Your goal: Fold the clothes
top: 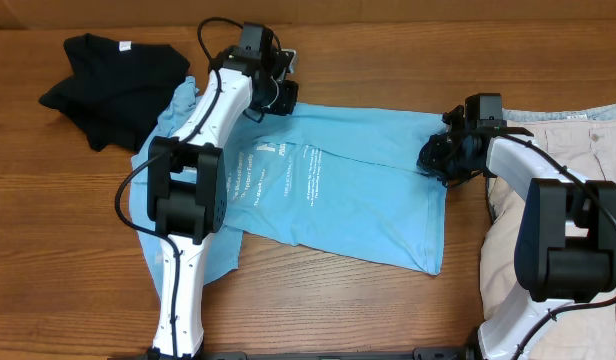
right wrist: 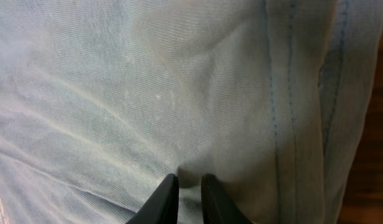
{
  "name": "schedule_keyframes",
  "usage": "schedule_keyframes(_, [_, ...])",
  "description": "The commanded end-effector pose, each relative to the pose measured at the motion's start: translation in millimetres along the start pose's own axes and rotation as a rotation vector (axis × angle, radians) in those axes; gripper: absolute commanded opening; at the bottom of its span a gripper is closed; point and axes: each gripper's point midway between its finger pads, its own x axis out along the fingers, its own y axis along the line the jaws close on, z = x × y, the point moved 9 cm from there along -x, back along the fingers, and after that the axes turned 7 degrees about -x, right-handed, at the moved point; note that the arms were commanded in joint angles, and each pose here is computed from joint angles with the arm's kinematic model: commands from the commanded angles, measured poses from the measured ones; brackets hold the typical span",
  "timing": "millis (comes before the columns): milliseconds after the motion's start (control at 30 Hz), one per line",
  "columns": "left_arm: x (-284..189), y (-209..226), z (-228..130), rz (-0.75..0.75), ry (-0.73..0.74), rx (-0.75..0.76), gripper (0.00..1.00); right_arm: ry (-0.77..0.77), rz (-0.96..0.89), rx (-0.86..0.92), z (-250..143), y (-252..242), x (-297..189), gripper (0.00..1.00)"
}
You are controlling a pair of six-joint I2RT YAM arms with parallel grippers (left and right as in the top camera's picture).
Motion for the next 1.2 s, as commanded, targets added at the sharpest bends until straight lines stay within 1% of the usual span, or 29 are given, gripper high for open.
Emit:
schedule_keyframes(0, [-17, -24, 10, -0.136, 0.000, 0.048, 0.06, 0.100, -0.093, 0.036, -22, -16, 16, 0.17])
schedule_keyframes(67, [-25, -29, 10, -0.107, 0.023, 0.080, 0.06, 0.100, -0.093, 0.036, -22, -16, 16, 0.17])
schedule_keyframes(100, [-28, -28, 9, -0.055, 0.029, 0.073, 0.05, 0.100, -0.093, 0.036, -22, -16, 16, 0.17])
schedule_keyframes(200, [-32, -14, 3, 0.125, 0.068, 0.021, 0.05, 0.108, -0.094, 0.038, -23, -16, 16, 0.17])
schedule_keyframes(233, [-32, -8, -1, 0.166, 0.087, -0.001, 0.05, 0.117, -0.097, 0.042, -25, -17, 16, 0.17])
schedule_keyframes(267, [-34, -3, -4, 0.185, 0.108, -0.013, 0.05, 0.133, -0.114, 0.056, -28, -18, 15, 0.14])
schedule_keyframes(300, [-35, 2, -8, 0.192, 0.130, -0.028, 0.07, 0.146, -0.136, 0.082, -30, -20, 15, 0.13])
schedule_keyframes(333, [-38, 5, -10, 0.194, 0.149, -0.042, 0.13, 0.166, -0.174, 0.134, -34, -23, 14, 0.11])
schedule_keyframes(400, [-46, 12, -15, 0.189, 0.182, -0.066, 0.17, 0.194, -0.232, 0.211, -40, -30, 11, 0.07])
schedule_keyframes(467, [-66, 19, -15, 0.201, 0.201, -0.075, 0.21, 0.216, -0.325, 0.309, -47, -42, 5, 0.04])
schedule_keyframes(533, [-92, 25, -12, 0.225, 0.185, -0.099, 0.22, 0.228, -0.423, 0.445, -54, -58, -3, 0.04])
schedule_keyframes(600, [-122, 29, -5, 0.229, 0.142, -0.126, 0.26, 0.231, -0.436, 0.512, -56, -71, -9, 0.04])
schedule_keyframes(633, [-137, 31, -2, 0.229, 0.114, -0.145, 0.29, 0.227, -0.428, 0.536, -56, -78, -12, 0.04])
schedule_keyframes(700, [-162, 34, 3, 0.223, 0.064, -0.170, 0.37, 0.228, -0.395, 0.540, -55, -86, -16, 0.04])
schedule_keyframes(767, [-172, 37, 4, 0.208, 0.044, -0.175, 0.49, 0.227, -0.344, 0.499, -52, -90, -19, 0.04])
schedule_keyframes(800, [-172, 39, 4, 0.209, 0.048, -0.169, 0.52, 0.224, -0.338, 0.498, -51, -92, -20, 0.04])
schedule_keyframes(867, [-165, 45, 0, 0.235, 0.083, -0.139, 0.53, 0.217, -0.335, 0.492, -47, -93, -25, 0.04])
schedule_keyframes(900, [-159, 51, -4, 0.271, 0.106, -0.144, 0.53, 0.212, -0.334, 0.493, -45, -92, -27, 0.04])
schedule_keyframes(933, [-152, 57, -6, 0.302, 0.127, -0.148, 0.50, 0.206, -0.333, 0.492, -43, -92, -28, 0.04])
schedule_keyframes(967, [-145, 64, -9, 0.343, 0.147, -0.153, 0.44, 0.200, -0.332, 0.490, -41, -91, -30, 0.04])
schedule_keyframes(1000, [-138, 72, -12, 0.387, 0.165, -0.169, 0.32, 0.193, -0.332, 0.488, -39, -91, -32, 0.04])
schedule_keyframes(1033, [-133, 80, -15, 0.431, 0.174, -0.209, 0.17, 0.186, -0.331, 0.487, -37, -90, -33, 0.04])
schedule_keyframes(1067, [-126, 91, -18, 0.466, 0.175, -0.269, 0.08, 0.178, -0.330, 0.485, -35, -90, -35, 0.04])
schedule_keyframes(1100, [-122, 98, -21, 0.472, 0.172, -0.311, 0.04, 0.172, -0.329, 0.484, -32, -90, -36, 0.04])
schedule_keyframes(1167, [-115, 112, -23, 0.459, 0.153, -0.373, 0.04, 0.163, -0.328, 0.481, -29, -89, -38, 0.04])
